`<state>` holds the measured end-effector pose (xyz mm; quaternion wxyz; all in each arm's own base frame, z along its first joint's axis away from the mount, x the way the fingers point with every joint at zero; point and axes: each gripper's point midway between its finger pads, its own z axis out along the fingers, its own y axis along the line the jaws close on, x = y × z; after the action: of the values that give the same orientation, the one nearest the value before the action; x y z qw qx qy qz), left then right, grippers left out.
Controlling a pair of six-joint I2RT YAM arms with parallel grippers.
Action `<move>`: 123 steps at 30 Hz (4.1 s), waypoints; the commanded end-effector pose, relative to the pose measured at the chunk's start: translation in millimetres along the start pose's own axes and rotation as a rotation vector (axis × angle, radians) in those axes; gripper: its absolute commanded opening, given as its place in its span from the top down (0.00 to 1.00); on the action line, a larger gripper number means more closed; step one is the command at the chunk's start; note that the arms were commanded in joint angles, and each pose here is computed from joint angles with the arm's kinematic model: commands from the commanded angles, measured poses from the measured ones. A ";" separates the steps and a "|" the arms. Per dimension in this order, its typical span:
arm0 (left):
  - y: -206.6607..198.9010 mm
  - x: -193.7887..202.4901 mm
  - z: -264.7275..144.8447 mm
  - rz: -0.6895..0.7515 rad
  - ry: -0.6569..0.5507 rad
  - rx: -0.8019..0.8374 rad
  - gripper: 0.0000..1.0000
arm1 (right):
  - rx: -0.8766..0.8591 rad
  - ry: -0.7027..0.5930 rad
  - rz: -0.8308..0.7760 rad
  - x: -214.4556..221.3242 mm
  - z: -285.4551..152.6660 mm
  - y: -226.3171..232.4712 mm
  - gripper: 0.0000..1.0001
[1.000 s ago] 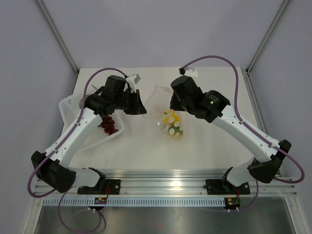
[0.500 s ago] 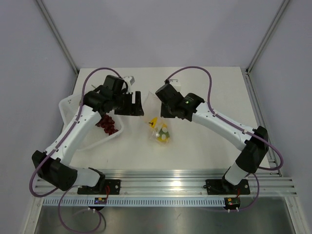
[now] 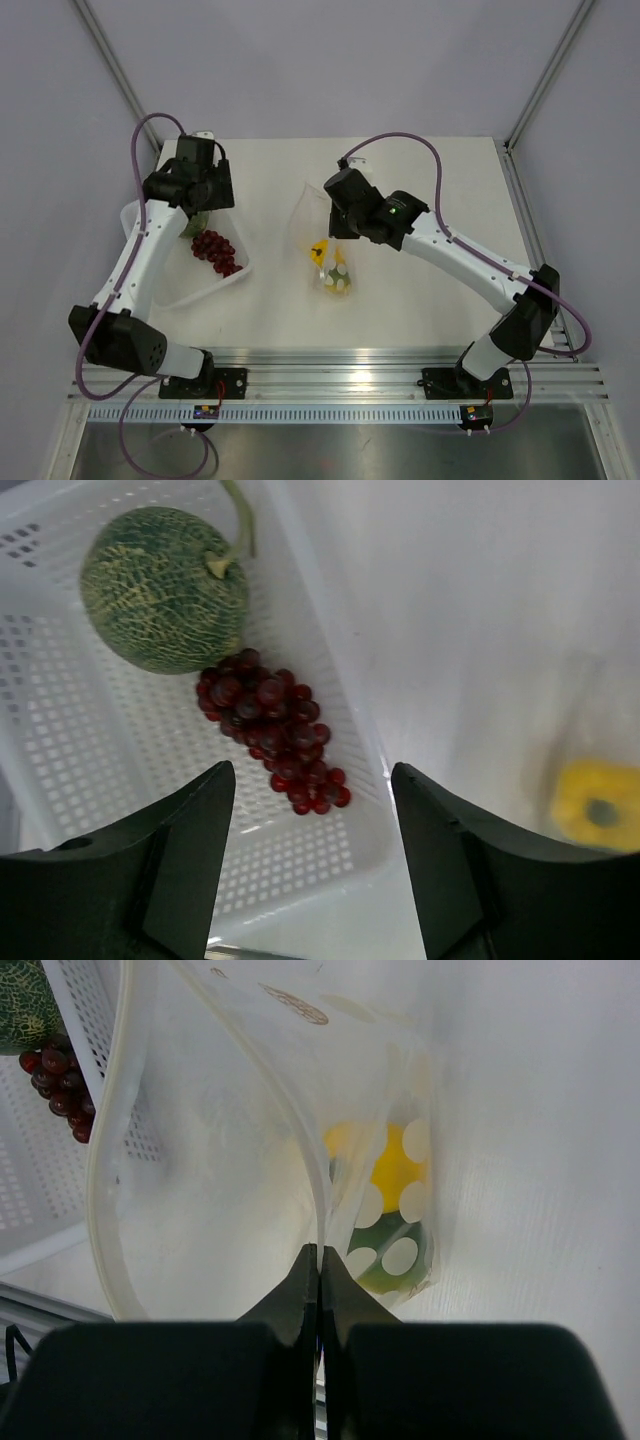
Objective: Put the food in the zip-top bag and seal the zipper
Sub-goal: Adjust the zipper food storage bag at the center of the board, then pick up the fake fruit from the bin, then place the fake fruit in the zipper food storage bag.
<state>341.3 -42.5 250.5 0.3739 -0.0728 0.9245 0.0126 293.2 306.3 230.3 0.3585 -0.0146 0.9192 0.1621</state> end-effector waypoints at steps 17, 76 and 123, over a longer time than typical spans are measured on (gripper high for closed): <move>29.5 -34.9 114.6 0.655 -0.081 -0.235 0.38 | -0.104 -0.036 -0.111 -24.6 -8.1 30.7 1.00; 86.5 -13.0 205.2 0.714 0.004 -0.492 0.83 | -0.098 0.005 -0.154 -14.4 14.3 32.8 1.00; -135.3 -14.8 -144.4 -0.288 -0.427 0.871 1.00 | -0.208 0.018 0.082 -15.0 -6.9 54.1 1.00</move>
<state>273.6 -175.0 332.3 0.5201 -0.0173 0.7805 -0.3464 295.1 348.6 227.8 0.3196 -0.0315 0.9205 0.2226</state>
